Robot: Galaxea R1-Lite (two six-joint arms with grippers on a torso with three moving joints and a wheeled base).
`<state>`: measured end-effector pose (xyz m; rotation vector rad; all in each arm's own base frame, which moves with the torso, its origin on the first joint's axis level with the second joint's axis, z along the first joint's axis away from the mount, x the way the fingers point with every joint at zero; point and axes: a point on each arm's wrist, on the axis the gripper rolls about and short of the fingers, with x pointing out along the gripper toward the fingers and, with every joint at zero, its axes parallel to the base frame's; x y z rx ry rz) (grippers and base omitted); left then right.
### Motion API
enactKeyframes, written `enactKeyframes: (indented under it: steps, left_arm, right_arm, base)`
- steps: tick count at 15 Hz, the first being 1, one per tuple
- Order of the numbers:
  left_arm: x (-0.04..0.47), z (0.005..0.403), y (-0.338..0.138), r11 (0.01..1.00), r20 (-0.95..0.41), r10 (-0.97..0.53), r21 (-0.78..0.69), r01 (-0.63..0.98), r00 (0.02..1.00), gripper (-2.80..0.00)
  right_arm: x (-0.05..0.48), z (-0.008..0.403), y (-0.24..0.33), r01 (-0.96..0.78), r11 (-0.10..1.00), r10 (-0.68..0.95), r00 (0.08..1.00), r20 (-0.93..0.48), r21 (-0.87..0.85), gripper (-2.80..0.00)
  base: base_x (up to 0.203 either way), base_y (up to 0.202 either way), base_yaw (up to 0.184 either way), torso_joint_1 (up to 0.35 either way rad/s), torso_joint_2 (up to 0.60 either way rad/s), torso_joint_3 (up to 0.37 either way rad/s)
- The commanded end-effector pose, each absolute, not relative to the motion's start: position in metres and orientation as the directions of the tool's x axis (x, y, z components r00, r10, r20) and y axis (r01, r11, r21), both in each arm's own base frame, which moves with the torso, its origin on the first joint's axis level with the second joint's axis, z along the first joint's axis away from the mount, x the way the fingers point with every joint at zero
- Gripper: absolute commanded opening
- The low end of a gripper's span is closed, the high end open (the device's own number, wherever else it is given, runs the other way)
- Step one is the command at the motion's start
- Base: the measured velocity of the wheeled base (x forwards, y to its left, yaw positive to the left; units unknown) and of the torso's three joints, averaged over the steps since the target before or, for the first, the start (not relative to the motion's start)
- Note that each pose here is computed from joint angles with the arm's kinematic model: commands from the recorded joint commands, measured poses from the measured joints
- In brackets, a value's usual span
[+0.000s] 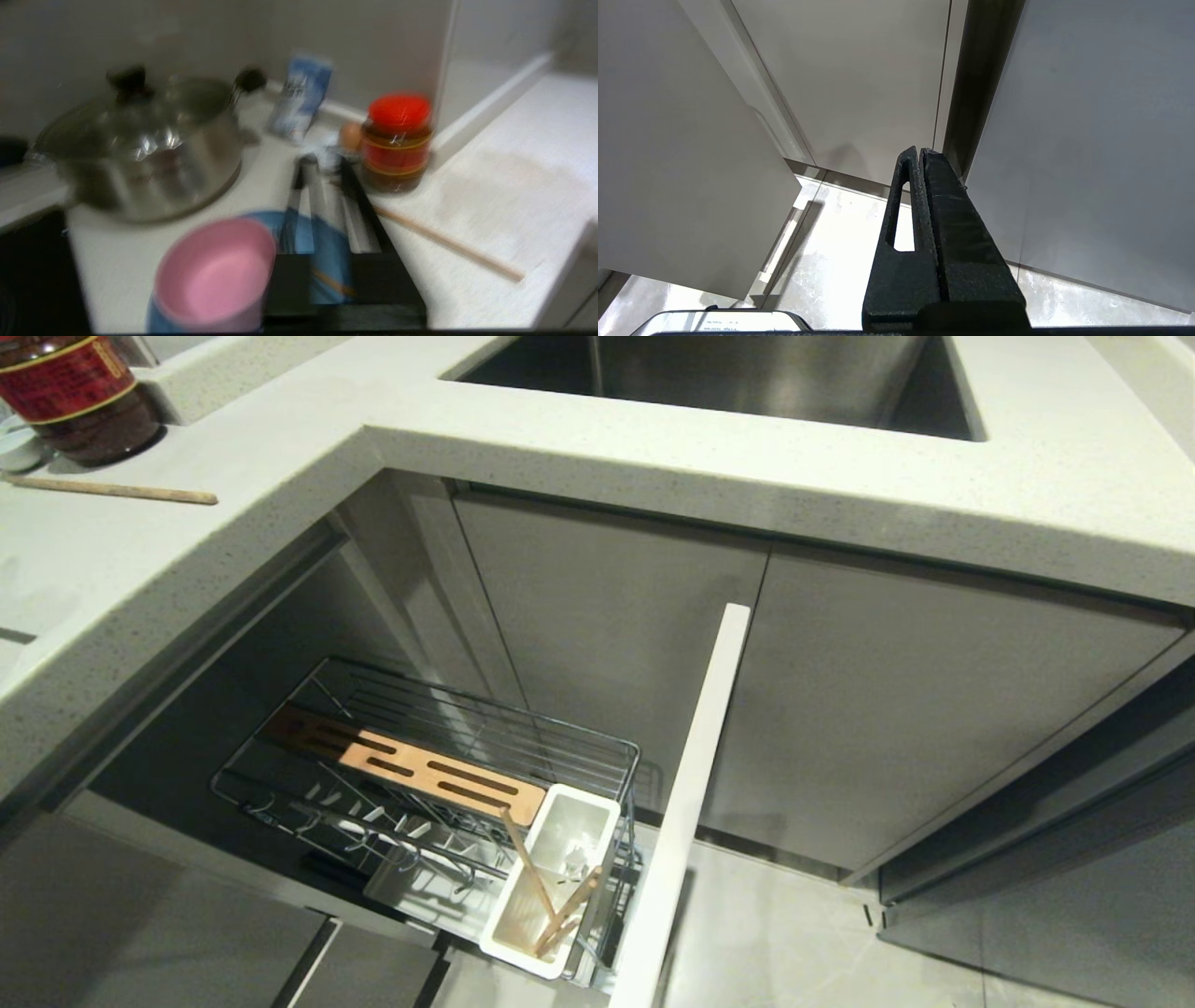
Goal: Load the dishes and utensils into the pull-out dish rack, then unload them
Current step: Close the cupboard
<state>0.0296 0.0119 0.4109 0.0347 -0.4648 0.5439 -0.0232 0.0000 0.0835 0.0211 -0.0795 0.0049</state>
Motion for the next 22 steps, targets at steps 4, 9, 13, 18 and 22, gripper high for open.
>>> enactKeyframes:
  steps: [4,9,13,18,22]
  left_arm:
    - [0.05,0.46,0.003,0.927,0.463,0.348,-0.301,-0.224,0.815,-2.8]
    - [0.102,0.427,-0.046,0.91,0.1,0.002,-0.413,0.04,0.995,-2.8]
    - [0.136,0.382,-0.118,0.913,-0.18,-0.244,-0.375,0.163,0.953,-2.8]
    - [0.149,0.335,-0.186,0.854,-0.44,-0.474,-0.441,0.276,0.762,-2.8]
    - [0.145,0.314,-0.212,0.803,-0.566,-0.587,-0.499,0.327,0.579,-2.8]
  right_arm:
    - [-0.021,0.076,0.0,-0.006,1.0,0.005,0.998,0.055,0.021,-2.8]
    - [-0.021,0.076,0.0,-0.006,1.0,0.005,0.998,0.055,0.021,-2.8]
    - [-0.021,0.076,0.0,-0.006,1.0,0.005,0.998,0.055,0.021,-2.8]
    - [-0.021,0.076,0.0,-0.006,1.0,0.005,0.998,0.055,0.021,-2.8]
    - [-0.021,0.076,0.0,-0.006,1.0,0.005,0.998,0.055,0.021,-2.8]
  base:
    - [0.0,0.0,0.0,0.0,0.0,0.0]
    - [0.0,0.0,0.0,0.0,0.0,0.0]
    - [0.0,0.0,0.0,0.0,0.0,0.0]
    - [0.0,0.0,0.0,0.0,0.0,0.0]
    - [0.0,0.0,0.0,0.0,0.0,0.0]
